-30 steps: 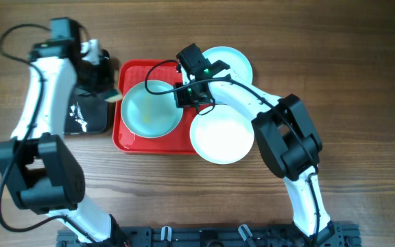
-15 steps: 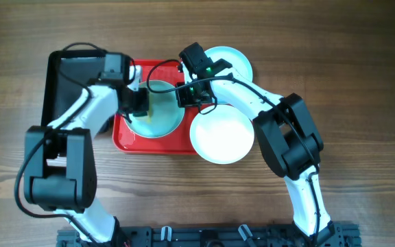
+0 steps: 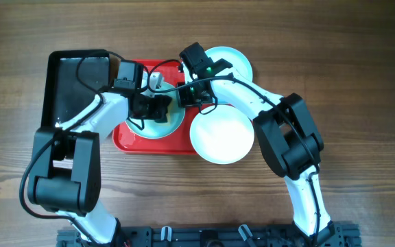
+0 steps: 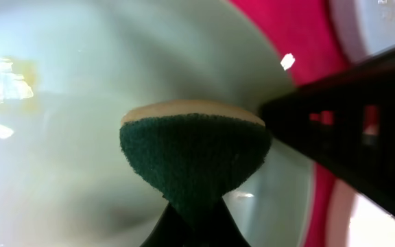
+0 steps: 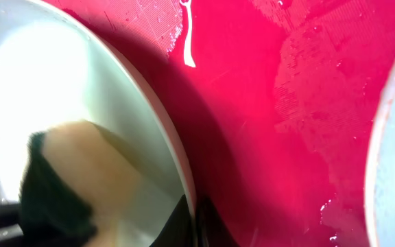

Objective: Clean dirty plates on tray and stack at the side
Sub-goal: 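Scrub the pale plate with the sponge while the right gripper holds it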

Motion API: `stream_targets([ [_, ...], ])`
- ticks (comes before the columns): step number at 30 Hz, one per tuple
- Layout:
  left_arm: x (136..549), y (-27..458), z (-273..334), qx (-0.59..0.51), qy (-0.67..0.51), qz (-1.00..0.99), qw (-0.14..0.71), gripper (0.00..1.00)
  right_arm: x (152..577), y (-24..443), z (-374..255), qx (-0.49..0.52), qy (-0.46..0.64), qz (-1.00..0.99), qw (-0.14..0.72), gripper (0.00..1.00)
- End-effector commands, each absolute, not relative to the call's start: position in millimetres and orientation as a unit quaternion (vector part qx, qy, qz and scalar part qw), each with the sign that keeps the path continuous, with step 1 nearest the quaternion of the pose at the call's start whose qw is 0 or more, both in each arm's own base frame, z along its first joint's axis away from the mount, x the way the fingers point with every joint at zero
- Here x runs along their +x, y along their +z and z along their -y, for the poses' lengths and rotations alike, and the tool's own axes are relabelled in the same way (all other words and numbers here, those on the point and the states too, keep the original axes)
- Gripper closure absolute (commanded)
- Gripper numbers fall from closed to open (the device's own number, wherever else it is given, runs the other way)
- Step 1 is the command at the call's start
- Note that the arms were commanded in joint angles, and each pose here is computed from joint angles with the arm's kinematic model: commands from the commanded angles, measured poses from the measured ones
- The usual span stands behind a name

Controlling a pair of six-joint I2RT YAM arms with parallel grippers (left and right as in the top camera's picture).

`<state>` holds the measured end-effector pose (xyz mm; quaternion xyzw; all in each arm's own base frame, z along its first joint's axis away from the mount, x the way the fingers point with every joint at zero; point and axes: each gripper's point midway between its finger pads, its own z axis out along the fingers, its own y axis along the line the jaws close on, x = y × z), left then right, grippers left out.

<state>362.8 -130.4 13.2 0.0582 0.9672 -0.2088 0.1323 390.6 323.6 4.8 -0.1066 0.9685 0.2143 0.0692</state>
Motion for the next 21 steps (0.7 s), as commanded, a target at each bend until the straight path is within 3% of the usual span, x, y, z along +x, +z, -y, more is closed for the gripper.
stream_targets([
  [1,364.6,3.3,117.5,0.006,-0.180,-0.976,0.126,0.96,389.7,-5.6,-323.4,-0.109,0.213,-0.969,0.059,0.96],
  [11,399.7,11.4,-3.9,-0.135,0.116,-0.957,0.229,0.96,389.6,-5.7,-323.4,-0.106,0.213,-0.969,0.058,0.96],
  [15,396.4,9.1,1.1,-0.127,0.109,-0.961,0.220,0.96,389.7,-5.6,-323.4,-0.106,0.214,-0.969,0.058,0.96],
  [21,344.4,-12.9,51.5,-0.065,-0.003,-0.994,0.091,0.96,389.8,-5.6,-323.4,-0.106,0.214,-0.969,0.059,0.96],
])
